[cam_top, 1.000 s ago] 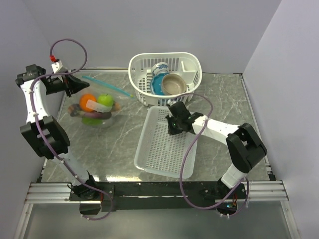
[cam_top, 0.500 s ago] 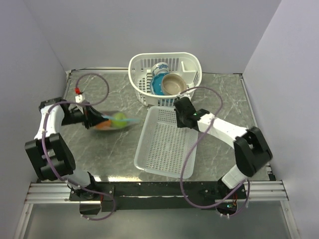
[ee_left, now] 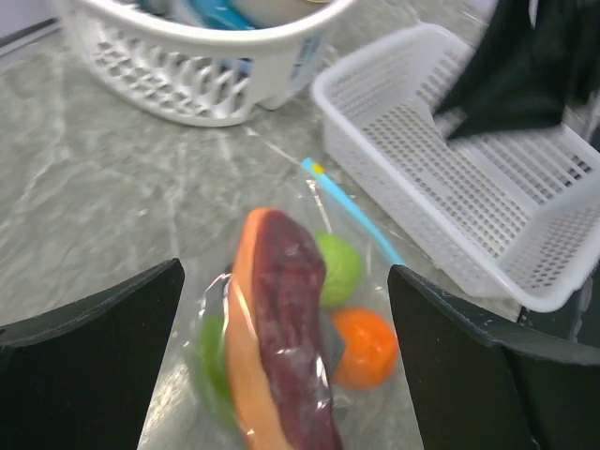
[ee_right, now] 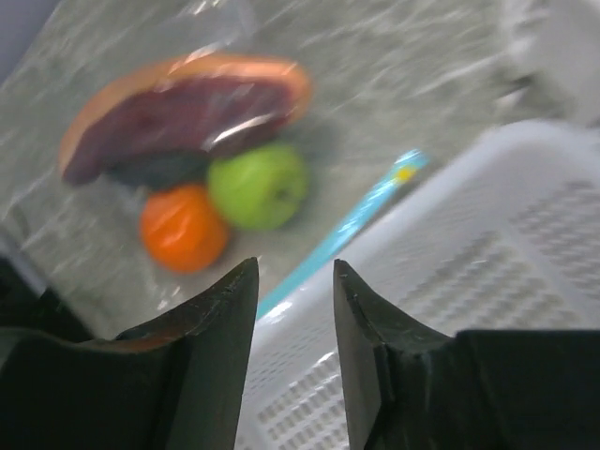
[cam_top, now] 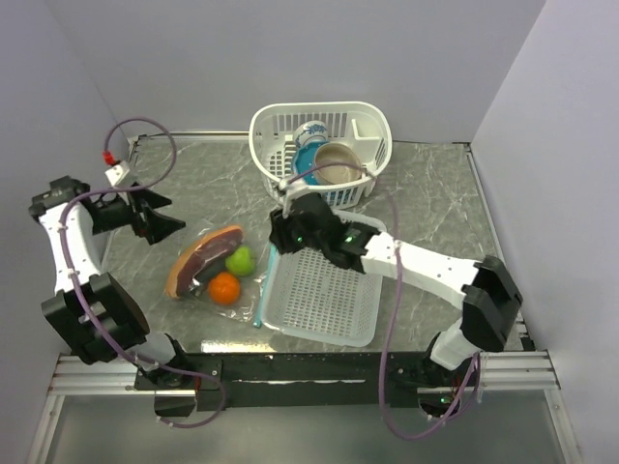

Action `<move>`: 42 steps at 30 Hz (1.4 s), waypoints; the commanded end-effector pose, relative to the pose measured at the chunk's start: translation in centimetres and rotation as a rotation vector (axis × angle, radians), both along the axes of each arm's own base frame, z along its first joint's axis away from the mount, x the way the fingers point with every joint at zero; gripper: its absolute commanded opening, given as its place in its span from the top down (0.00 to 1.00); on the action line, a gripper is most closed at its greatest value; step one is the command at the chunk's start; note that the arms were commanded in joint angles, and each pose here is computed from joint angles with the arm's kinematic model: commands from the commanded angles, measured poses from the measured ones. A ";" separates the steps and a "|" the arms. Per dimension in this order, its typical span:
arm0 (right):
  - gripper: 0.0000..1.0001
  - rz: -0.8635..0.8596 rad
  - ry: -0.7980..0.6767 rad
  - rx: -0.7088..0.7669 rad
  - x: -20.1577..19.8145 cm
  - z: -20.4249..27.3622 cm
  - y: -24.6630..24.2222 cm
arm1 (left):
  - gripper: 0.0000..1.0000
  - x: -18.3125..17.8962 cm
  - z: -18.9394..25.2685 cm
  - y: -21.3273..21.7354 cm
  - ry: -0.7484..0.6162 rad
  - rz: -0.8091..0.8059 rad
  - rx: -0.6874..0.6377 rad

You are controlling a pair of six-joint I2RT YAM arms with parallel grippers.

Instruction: Open the zip-top bag and remove the fake food

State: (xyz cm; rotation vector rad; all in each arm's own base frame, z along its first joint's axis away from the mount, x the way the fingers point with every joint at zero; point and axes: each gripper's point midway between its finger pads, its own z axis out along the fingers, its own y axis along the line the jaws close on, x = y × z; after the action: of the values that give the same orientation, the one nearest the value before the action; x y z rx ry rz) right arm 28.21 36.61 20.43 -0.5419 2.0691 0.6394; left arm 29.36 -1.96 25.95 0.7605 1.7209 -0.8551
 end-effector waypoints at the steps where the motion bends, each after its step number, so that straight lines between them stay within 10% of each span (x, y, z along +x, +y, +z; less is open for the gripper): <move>1: 0.58 0.146 0.102 0.058 -3.8 -1.9 4.0 | 0.03 0.8 -2.3 1.8 0.085 0.040 -0.058; 12: 0.65 0.262 0.194 -0.040 -6.0 -7.8 5.6 | 0.03 -0.3 -13.2 3.3 0.212 0.008 0.049; 26: 0.69 0.159 0.195 -0.232 -6.0 -10.7 0.3 | 0.00 1.3 -16.3 2.5 0.258 0.039 0.090; 28: 0.70 0.147 0.208 -0.264 -5.8 -11.7 0.2 | 0.15 1.1 -16.7 1.7 0.279 0.021 0.108; 33: 0.70 0.117 0.207 -0.305 -4.6 -13.1 0.9 | 0.92 2.0 -16.3 1.3 0.295 0.011 0.086; 42: 0.68 0.129 0.162 -0.243 -3.8 -13.8 2.7 | 0.92 4.1 -15.3 2.5 0.274 0.067 0.136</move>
State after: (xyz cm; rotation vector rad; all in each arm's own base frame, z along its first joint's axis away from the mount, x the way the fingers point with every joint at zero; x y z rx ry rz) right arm 23.41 37.99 5.98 -0.8164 2.3656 0.4880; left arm 31.77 -0.27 9.19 0.6968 2.0647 -0.9121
